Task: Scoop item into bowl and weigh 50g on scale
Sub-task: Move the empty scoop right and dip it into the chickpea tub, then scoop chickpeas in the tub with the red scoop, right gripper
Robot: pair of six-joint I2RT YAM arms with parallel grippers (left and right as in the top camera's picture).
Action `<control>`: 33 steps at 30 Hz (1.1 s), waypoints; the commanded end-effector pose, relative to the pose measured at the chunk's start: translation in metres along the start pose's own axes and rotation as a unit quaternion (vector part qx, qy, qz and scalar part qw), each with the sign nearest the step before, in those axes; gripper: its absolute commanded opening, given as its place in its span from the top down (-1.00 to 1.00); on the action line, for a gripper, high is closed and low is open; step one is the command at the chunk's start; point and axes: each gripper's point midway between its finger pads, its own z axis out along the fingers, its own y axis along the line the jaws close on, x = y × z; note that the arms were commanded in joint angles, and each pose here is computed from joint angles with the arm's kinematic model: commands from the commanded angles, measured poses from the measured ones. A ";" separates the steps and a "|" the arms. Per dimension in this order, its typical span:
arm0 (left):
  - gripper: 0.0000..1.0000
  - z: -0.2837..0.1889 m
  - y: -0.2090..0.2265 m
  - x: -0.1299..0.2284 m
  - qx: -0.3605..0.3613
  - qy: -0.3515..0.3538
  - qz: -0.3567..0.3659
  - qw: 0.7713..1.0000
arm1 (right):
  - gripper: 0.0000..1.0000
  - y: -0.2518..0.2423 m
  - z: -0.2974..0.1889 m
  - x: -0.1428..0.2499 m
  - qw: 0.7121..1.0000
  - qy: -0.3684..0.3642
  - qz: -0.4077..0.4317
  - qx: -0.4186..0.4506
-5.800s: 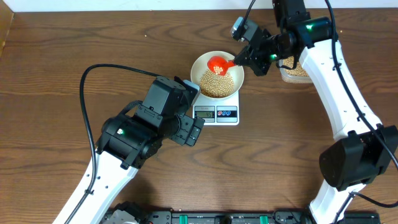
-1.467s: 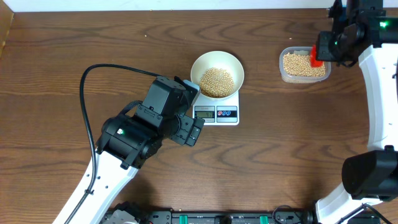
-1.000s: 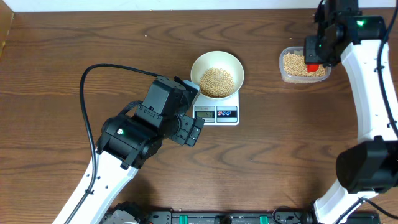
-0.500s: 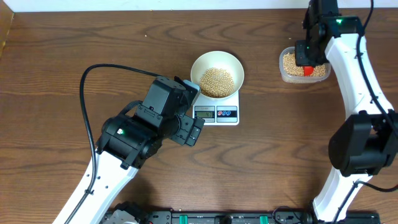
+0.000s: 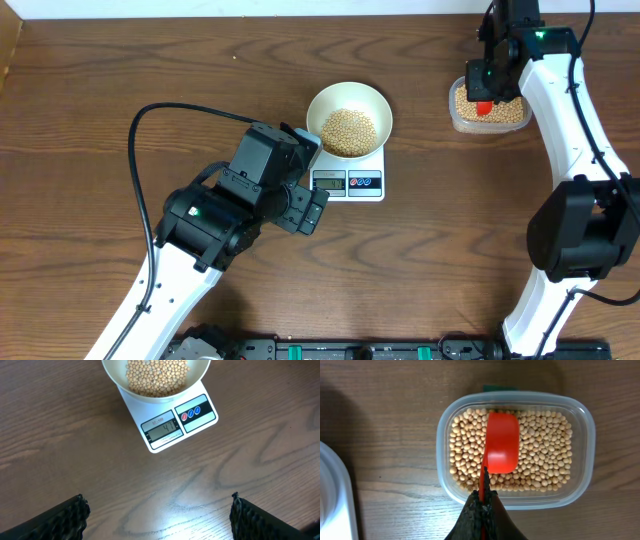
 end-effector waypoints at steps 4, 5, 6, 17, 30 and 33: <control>-0.84 -0.004 0.001 -0.007 -0.001 -0.009 0.001 1.000 | 0.98 0.000 0.005 0.003 0.998 0.010 0.020 -0.051; -0.84 -0.004 0.001 -0.007 -0.001 -0.009 0.001 1.000 | 0.98 -0.001 0.005 0.002 0.998 0.009 0.023 -0.057; -0.84 -0.004 0.001 -0.007 -0.001 -0.009 0.001 1.000 | 0.98 -0.002 0.004 0.002 0.998 0.009 0.026 -0.063; -0.84 -0.004 0.001 -0.007 -0.001 -0.009 0.001 1.000 | 0.98 -0.018 -0.012 -0.004 0.994 -0.010 0.053 -0.091; -0.84 -0.004 0.001 -0.007 -0.001 -0.009 0.001 1.000 | 0.98 -0.027 -0.023 -0.007 0.986 -0.025 0.060 -0.156; -0.84 -0.004 0.001 -0.007 -0.001 -0.009 0.001 1.000 | 0.98 -0.033 -0.024 -0.007 0.985 -0.026 0.062 -0.157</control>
